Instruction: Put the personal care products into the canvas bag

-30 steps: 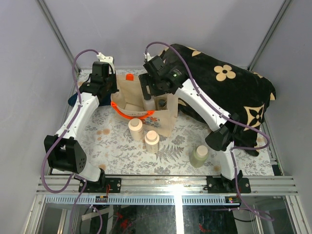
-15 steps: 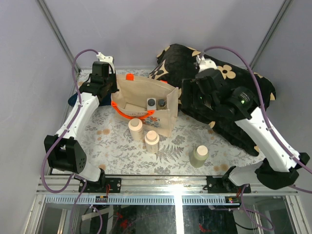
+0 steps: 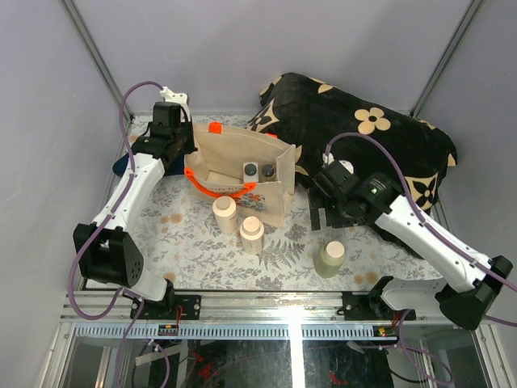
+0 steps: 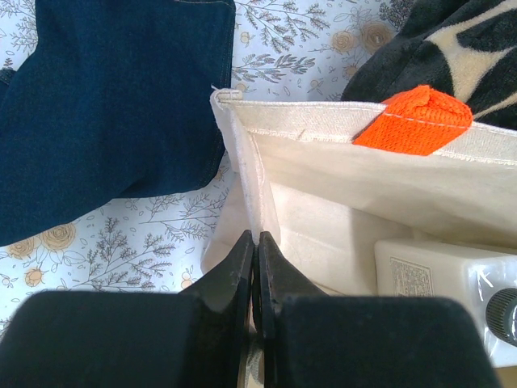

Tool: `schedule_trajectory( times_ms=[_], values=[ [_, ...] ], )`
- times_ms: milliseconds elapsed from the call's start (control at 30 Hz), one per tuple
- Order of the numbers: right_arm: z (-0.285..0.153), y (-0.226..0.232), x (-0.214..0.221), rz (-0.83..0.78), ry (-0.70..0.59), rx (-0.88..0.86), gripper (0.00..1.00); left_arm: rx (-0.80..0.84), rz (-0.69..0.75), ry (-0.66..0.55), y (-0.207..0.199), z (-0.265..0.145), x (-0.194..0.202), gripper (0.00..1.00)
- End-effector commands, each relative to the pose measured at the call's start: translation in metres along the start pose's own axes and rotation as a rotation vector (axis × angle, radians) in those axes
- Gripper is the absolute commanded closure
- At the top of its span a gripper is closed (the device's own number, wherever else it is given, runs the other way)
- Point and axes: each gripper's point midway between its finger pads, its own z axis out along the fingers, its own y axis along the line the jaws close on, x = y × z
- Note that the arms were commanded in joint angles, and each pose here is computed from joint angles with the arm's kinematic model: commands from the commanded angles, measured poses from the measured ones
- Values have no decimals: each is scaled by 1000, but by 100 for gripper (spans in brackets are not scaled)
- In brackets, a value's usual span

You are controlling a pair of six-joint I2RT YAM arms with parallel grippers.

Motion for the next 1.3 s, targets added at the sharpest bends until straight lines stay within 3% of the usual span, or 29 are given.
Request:
schedule_trajectory(
  times_ms=[0, 567, 700, 1033, 1067, 1167, 1267],
  values=[
    [3, -3, 26, 54, 57, -25, 0, 8, -11, -42, -2, 7, -9, 100],
    [53, 1, 89, 68, 224, -71, 0, -2, -6, -46, -1, 7, -11, 100],
    [59, 0, 92, 52, 235, -59, 4, -8, -7, -45, 1, 7, -10, 100],
    [67, 2, 95, 21, 262, -53, 27, -8, -8, -49, 0, 7, -12, 100],
    [67, 2, 94, 18, 262, -52, 31, -7, -9, -49, 0, 7, -12, 100],
    [63, -1, 89, 10, 257, -29, 60, -8, -11, -49, 0, 7, -12, 100],
    [53, -3, 75, -2, 227, -6, 74, -8, -13, -53, 0, 7, -12, 100]
  ],
)
